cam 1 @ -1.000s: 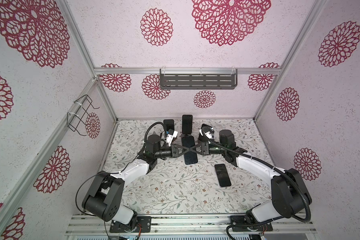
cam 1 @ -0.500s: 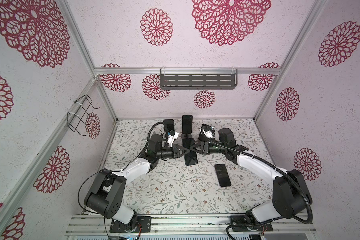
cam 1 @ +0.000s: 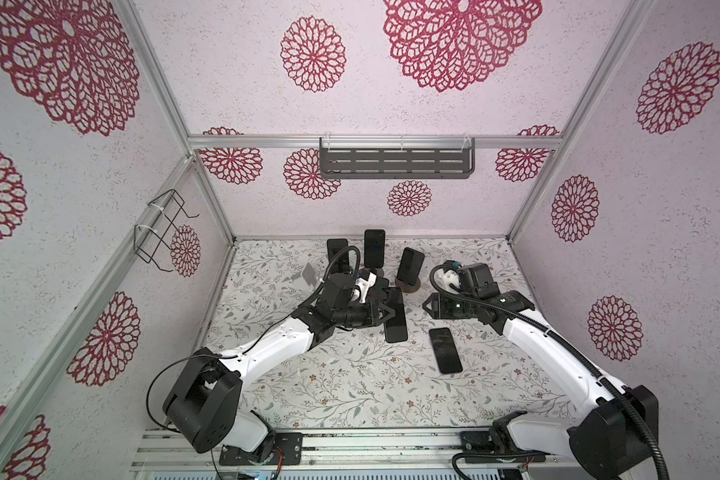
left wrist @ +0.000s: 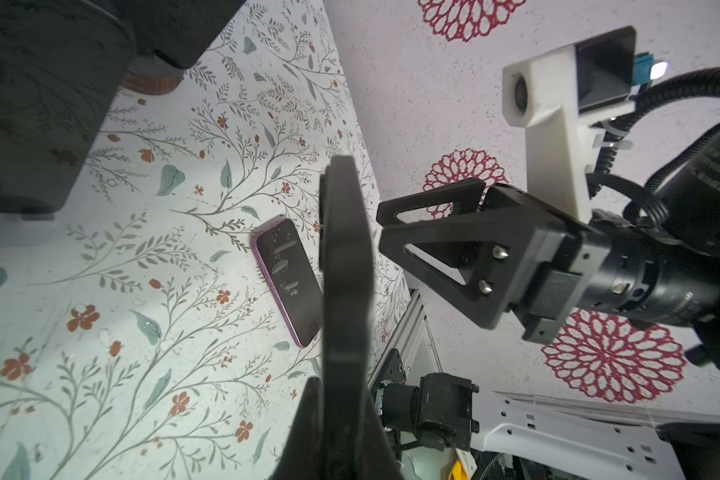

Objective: Remove the phone from the phone stand

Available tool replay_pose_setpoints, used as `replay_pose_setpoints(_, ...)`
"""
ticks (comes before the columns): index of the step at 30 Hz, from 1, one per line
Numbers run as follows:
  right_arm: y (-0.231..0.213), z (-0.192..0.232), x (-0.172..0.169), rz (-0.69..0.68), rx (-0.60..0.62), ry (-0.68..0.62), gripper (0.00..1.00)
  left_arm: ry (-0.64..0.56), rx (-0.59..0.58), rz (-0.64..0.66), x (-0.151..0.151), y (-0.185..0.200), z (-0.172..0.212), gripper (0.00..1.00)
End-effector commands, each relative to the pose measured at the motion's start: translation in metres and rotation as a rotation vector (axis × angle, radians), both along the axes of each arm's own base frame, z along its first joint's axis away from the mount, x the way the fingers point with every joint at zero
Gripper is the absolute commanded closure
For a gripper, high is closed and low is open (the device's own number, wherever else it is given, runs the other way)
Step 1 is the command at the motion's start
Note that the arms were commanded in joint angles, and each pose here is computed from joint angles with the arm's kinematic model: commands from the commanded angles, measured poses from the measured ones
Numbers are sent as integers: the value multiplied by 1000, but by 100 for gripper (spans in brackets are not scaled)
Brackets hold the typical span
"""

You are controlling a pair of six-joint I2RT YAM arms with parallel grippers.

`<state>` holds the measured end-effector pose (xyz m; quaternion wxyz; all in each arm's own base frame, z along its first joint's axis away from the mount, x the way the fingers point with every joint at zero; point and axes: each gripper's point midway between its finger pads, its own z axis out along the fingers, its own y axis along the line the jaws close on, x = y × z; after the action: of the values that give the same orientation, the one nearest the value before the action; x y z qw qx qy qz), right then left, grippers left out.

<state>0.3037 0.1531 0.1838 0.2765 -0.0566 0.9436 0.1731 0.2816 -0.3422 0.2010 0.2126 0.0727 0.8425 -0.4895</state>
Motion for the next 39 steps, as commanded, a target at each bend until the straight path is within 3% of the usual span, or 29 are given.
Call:
replay_pose_setpoints(1, -69, -26, -17, -126, -330, 76, 51, -7, 59, 88, 4, -10, 1, 100)
replay_pose_setpoints(4, -90, -44, -19, -192, -396, 124, 57, 37, 126, 95, 3, -30, -19, 100)
replay_pose_setpoints(8, -107, -66, -17, -268, -352, 158, 74, 104, 206, 114, 1, -49, -45, 100)
replay_pose_setpoints(17, -111, -104, -22, -331, -289, 184, 96, 220, 259, 126, -4, -72, -90, 100)
replay_pose_setpoints(24, -116, -120, -28, -339, -305, 212, 98, 329, 228, 131, -8, -86, -112, 100)
replay_pose_setpoints(29, -103, -129, -22, -313, -236, 214, 99, 400, 230, 107, -12, -95, -133, 100)
replay_pose_setpoints(39, -104, -147, -21, -310, -261, 260, 99, 461, 219, 101, -17, -105, -150, 100)
